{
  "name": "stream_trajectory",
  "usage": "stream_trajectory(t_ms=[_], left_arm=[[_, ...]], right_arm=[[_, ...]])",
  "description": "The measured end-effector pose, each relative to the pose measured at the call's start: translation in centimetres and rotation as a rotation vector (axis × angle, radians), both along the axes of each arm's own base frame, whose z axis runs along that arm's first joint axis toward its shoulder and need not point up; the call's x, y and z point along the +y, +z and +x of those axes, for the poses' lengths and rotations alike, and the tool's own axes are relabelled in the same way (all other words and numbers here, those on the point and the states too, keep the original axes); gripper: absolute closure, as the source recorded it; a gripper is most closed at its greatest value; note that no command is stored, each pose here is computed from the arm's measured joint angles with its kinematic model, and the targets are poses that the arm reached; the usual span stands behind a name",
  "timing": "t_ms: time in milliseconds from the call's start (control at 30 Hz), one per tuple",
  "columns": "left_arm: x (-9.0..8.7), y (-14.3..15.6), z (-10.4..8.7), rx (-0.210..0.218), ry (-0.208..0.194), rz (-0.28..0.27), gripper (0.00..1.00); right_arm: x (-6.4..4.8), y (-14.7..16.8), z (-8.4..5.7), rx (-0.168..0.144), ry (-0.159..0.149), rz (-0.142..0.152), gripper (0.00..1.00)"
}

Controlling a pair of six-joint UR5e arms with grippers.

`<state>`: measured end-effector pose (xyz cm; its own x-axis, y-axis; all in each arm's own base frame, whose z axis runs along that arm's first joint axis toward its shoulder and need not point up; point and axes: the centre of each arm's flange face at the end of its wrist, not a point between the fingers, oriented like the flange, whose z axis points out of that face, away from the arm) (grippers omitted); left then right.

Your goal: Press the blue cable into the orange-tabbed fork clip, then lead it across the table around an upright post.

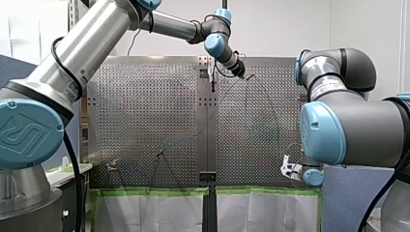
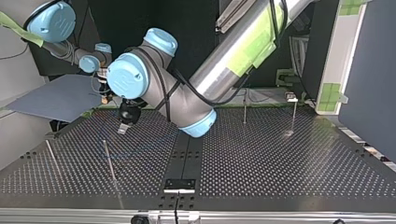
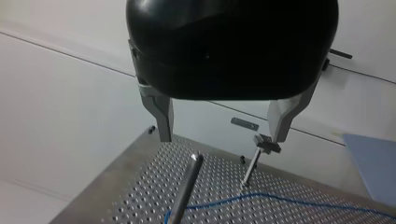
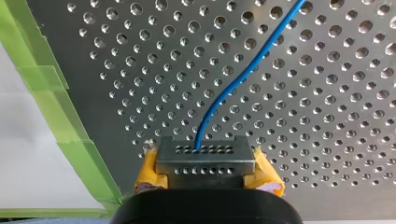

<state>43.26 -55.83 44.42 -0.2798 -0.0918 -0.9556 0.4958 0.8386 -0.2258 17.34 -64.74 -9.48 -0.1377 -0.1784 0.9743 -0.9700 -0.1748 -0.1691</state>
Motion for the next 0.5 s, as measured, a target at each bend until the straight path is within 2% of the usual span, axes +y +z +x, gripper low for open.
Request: stream_trajectory(t_ms=[167, 500], left_arm=[[0.7, -0.3, 0.0, 0.016, 0.050, 0.034, 0.00], [1.6, -0.3, 0.4, 0.005, 0.136, 0.060, 0.00]], right_arm=[[0.0, 0.0, -0.1, 0.001, -0.002, 0.001, 1.00], [0.0, 0.0, 0.0, 0.008, -0.001, 0.002, 1.00]])
